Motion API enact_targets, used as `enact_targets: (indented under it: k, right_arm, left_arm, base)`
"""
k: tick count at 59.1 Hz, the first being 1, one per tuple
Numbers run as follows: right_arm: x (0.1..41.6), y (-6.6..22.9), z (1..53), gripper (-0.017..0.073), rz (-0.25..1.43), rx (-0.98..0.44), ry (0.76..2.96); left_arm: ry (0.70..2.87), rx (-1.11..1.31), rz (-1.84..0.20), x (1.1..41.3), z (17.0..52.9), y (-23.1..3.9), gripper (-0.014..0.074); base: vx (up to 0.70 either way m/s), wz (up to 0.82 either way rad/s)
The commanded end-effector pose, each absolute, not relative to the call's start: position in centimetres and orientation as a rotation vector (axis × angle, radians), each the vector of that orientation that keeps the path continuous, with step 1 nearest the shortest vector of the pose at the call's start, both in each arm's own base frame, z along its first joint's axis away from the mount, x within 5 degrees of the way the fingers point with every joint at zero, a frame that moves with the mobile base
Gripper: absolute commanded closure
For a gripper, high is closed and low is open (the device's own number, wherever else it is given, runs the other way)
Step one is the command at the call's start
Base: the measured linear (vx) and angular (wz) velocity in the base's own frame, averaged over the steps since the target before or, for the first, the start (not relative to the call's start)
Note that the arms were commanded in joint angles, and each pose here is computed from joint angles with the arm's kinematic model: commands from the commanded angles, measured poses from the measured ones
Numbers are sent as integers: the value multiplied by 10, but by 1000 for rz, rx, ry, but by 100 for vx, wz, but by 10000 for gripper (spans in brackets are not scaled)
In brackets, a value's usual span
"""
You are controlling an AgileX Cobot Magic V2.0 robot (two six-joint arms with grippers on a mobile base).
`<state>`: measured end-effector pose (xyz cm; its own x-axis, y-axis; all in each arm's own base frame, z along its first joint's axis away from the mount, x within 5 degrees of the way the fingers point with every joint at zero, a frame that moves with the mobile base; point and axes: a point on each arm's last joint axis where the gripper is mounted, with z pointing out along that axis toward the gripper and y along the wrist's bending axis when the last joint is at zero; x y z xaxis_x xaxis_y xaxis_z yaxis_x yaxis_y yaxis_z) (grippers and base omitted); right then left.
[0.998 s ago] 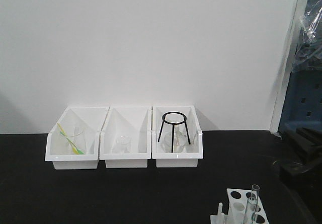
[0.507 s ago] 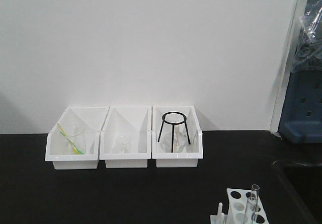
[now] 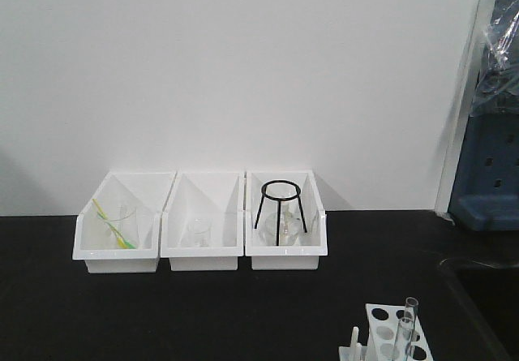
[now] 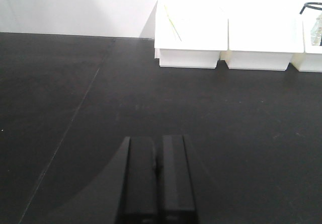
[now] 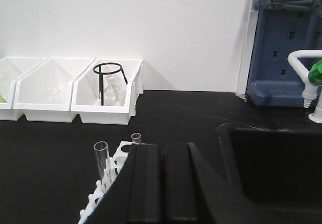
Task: Flip and reinsert test tube from rack
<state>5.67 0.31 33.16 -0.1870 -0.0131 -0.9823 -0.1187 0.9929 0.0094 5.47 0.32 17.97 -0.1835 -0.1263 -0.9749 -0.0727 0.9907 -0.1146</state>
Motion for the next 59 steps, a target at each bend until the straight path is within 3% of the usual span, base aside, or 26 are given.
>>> enact_targets:
  k: [1,26,59]
  right_arm:
    - [57,4,341,571,86,-115,1656]
    - [55,1,198,571,82,55,1574]
    - [56,1,195,571,79,49,1594]
  left_arm:
    - [1665,-138,-61,55,187,3,600]
    - [1665,-138,-61,55,187,3,600]
    - [1664,-138,-61,55,187,3,600]
  base:
    - [0,0]
    - [0,0]
    - [0,0]
